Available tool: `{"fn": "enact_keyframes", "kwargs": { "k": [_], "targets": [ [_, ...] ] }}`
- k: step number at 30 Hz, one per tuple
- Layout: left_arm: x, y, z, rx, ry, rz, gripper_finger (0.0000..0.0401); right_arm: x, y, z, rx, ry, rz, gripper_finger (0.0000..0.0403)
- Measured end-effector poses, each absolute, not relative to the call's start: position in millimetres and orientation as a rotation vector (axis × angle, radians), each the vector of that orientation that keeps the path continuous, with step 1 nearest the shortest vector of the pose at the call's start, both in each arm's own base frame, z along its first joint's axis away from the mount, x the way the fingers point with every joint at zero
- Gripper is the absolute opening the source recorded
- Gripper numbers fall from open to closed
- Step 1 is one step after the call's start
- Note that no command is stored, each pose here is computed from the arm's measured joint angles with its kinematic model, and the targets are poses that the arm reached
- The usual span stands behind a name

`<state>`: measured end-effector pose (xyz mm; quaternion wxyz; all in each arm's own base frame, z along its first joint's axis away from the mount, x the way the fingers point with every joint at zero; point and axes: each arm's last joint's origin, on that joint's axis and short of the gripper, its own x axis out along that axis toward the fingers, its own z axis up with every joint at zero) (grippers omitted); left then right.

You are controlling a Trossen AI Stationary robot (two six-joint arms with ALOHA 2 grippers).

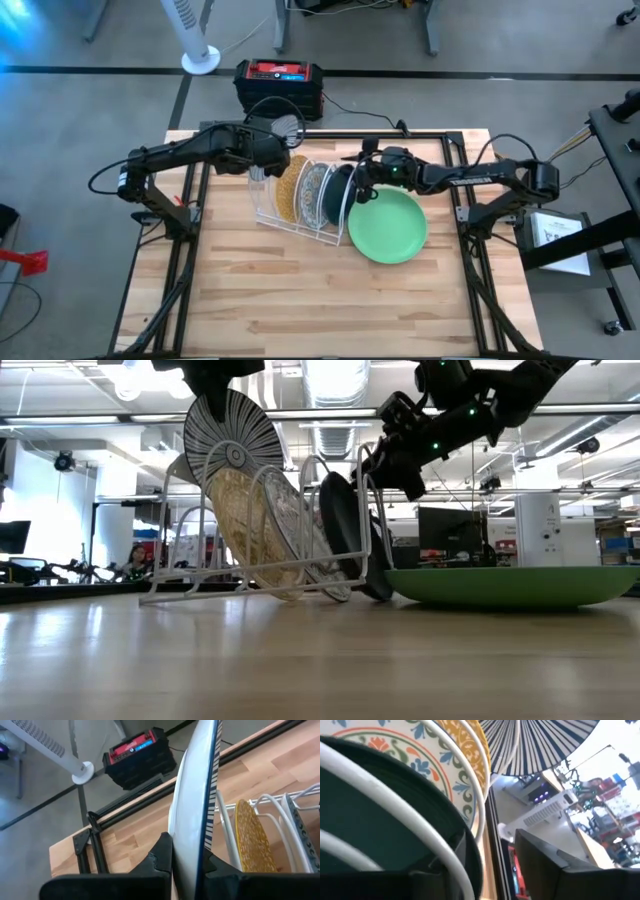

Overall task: Sort dishes
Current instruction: Put the blue plate in the dish rack

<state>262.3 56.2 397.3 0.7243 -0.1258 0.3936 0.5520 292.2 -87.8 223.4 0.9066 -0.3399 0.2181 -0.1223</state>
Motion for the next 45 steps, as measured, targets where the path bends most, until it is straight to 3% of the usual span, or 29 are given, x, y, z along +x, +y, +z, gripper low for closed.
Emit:
{"fn": "enact_keyframes", "kwargs": {
  "k": [10,17,24,37,45],
  "targets": [
    [261.1,57.3,398.7,-0.235,0.842,1.254,0.0005,271.5,-82.2,238.4,-0.604,0.511,-0.248,0.0213],
    [260.9,55.6,398.4,-0.248,0.856,1.236,0.0005,266.6,-81.2,234.1,-0.525,0.567,-0.236,0.0211],
    [261.3,52.9,398.1,-0.259,0.864,1.22,0.0007,277.7,-85.8,220.6,-0.523,0.572,-0.239,0.0174],
    [262.0,47.2,397.6,-0.272,0.883,1.182,0.0009,281.4,-92.6,215.6,-0.6,0.58,-0.255,0.0048],
    [255.4,46.2,411.7,-0.28,0.842,1.164,0.0009,281.8,-93.0,216.0,-0.628,0.571,-0.246,0.0011]
  ]
}}
